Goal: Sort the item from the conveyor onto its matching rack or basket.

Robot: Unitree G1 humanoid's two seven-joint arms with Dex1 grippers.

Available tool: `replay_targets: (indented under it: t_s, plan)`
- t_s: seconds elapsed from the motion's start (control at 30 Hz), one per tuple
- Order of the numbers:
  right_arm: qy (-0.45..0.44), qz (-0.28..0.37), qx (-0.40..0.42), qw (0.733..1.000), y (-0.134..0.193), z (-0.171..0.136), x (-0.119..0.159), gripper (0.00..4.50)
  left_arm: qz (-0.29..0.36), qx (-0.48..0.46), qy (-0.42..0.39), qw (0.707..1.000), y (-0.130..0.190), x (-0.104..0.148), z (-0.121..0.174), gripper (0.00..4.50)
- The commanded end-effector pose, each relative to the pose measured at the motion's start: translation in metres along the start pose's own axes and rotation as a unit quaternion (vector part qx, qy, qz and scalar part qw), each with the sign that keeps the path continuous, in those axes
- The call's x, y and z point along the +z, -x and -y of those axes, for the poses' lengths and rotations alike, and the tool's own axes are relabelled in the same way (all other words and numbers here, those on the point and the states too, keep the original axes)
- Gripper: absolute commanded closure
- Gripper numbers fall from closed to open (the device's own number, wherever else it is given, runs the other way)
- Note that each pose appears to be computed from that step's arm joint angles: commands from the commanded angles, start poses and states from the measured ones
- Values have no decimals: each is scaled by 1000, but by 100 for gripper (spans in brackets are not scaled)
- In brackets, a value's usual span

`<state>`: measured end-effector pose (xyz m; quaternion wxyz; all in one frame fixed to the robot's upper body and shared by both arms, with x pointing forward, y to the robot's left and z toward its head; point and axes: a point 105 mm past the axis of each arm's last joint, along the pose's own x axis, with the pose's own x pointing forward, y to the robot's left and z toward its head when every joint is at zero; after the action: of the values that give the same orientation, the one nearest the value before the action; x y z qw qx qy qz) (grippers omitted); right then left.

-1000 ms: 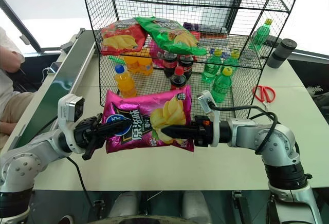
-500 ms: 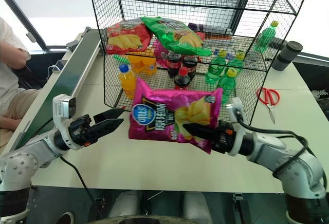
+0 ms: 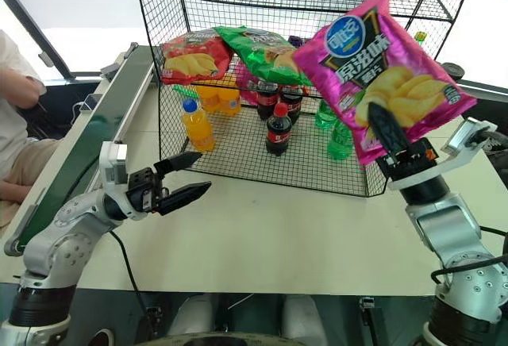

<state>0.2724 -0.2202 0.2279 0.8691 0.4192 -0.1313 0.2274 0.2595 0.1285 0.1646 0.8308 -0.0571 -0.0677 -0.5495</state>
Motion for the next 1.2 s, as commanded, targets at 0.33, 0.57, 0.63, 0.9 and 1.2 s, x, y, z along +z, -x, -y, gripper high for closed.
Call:
replay_targets:
  t_s: [0.33,0.57,0.63,0.9,1.2]
  plan:
    - [-37,56,-95,993,-11,24,0,450,5,1,-113,994,-4,8,-1,7]
    - [-106,66,-114,986,-16,19,-20,450,15,9,-108,994,-3,10,0,7]
    - [-106,60,-117,986,-12,19,-25,450,13,12,-104,994,-2,7,1,7]
    - [-171,89,-135,972,-11,12,-33,450,12,16,-112,993,0,7,3,7]
    - [-153,128,-122,972,-36,20,-2,450,13,13,-122,992,-4,7,0,7]
